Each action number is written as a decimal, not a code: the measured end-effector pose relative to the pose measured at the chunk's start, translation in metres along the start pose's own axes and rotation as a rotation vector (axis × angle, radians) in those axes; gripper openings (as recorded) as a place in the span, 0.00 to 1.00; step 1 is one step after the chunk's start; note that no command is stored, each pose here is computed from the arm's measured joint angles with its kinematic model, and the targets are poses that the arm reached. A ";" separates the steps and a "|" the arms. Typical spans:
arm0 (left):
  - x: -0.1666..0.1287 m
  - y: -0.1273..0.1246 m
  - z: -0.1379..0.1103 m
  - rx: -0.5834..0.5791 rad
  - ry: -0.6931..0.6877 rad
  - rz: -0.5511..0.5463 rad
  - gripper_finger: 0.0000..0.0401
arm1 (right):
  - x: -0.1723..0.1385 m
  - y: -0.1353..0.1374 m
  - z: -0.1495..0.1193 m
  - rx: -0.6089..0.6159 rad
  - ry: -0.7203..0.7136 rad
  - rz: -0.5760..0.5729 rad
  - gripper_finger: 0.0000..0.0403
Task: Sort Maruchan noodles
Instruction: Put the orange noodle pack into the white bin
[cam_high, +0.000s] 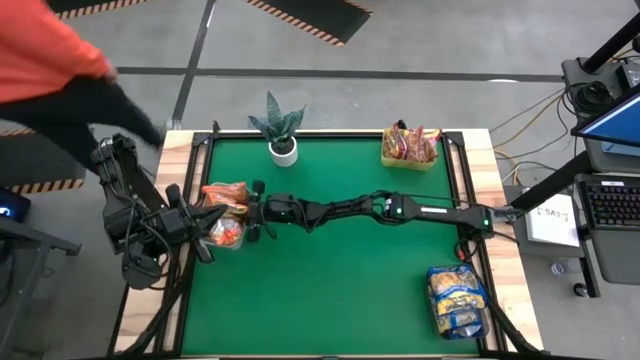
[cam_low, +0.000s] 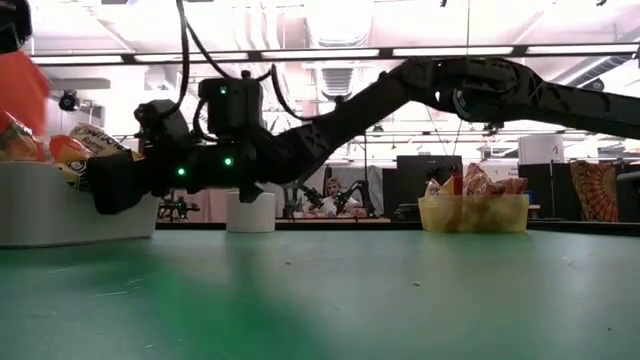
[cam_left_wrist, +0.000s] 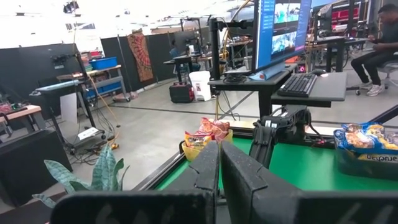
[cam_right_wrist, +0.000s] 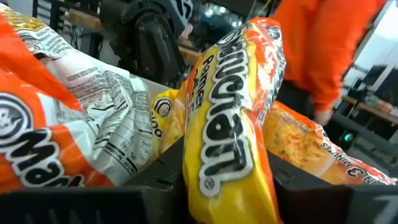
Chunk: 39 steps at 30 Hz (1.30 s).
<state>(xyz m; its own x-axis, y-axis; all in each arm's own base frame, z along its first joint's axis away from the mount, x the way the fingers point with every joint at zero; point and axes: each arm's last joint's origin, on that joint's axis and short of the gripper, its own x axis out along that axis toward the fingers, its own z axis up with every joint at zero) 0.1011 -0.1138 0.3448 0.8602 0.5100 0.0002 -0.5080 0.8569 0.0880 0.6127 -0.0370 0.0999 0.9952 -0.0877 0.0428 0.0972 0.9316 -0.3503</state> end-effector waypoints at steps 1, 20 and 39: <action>0.000 0.000 0.000 -0.001 0.000 0.000 0.00 | 0.000 -0.001 0.004 0.004 0.012 0.004 0.26; 0.000 0.000 0.000 -0.008 0.000 0.000 0.00 | -0.001 -0.015 0.046 0.041 0.115 0.050 0.27; 0.000 0.000 0.000 -0.017 0.000 -0.001 0.00 | -0.005 -0.011 0.036 0.015 0.258 0.179 0.28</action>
<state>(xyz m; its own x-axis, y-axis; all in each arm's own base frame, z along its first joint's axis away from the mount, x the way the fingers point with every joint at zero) 0.1009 -0.1137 0.3448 0.8607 0.5092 0.0001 -0.5079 0.8585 0.0713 0.6061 -0.0343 0.1377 0.9661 -0.0064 -0.2580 -0.0783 0.9453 -0.3167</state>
